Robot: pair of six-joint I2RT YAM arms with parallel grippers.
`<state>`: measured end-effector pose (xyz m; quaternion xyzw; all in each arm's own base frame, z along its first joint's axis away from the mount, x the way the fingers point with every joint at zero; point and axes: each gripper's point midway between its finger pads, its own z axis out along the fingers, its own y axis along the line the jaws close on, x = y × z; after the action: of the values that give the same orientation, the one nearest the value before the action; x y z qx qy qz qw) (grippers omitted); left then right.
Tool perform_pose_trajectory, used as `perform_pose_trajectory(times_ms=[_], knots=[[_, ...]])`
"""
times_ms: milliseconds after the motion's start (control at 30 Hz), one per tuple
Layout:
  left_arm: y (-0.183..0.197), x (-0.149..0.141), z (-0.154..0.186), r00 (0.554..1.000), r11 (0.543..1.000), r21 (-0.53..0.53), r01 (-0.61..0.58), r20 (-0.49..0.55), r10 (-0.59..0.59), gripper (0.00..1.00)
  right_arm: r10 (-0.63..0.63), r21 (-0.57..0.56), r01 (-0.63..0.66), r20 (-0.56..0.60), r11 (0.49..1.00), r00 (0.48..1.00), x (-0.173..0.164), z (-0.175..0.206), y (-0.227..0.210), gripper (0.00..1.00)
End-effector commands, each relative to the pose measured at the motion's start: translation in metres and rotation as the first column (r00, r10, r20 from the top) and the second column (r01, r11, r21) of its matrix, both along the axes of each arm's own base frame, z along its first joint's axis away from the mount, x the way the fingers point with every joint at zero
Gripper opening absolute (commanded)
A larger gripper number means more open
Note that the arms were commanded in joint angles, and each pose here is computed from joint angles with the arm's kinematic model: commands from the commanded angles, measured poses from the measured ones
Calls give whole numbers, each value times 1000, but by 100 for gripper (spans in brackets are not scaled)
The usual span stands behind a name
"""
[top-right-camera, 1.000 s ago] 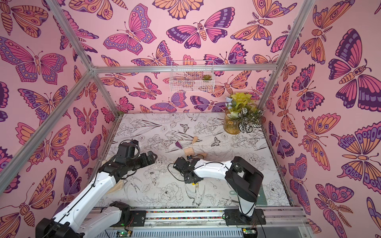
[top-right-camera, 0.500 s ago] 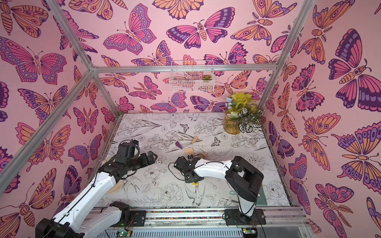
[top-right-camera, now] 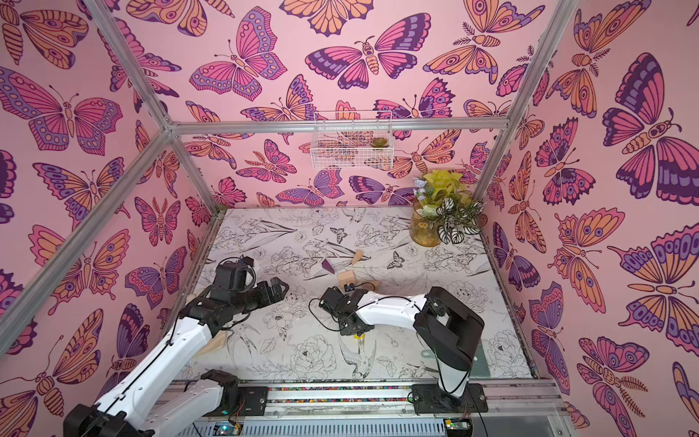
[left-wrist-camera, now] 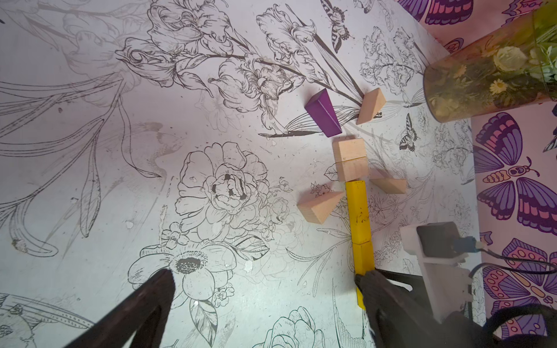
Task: Assemble a small pinwheel with building blocks
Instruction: Assemble the building block at the center of the board.
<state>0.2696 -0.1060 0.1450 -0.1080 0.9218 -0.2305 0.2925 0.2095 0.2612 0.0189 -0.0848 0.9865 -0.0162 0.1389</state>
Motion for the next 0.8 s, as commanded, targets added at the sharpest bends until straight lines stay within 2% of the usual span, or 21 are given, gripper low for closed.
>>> perform_pose_trajectory(times_ms=[0, 767], knots=[[1, -7, -7, 1000, 1000, -6, -3, -28, 3, 100, -10, -1, 10, 18, 1000, 1000, 7, 8, -2, 30], [1, -8, -9, 999, 1000, -10, -4, -33, 4, 100, 22, 10, -22, 5, 1000, 1000, 8, 5, 2, 31]])
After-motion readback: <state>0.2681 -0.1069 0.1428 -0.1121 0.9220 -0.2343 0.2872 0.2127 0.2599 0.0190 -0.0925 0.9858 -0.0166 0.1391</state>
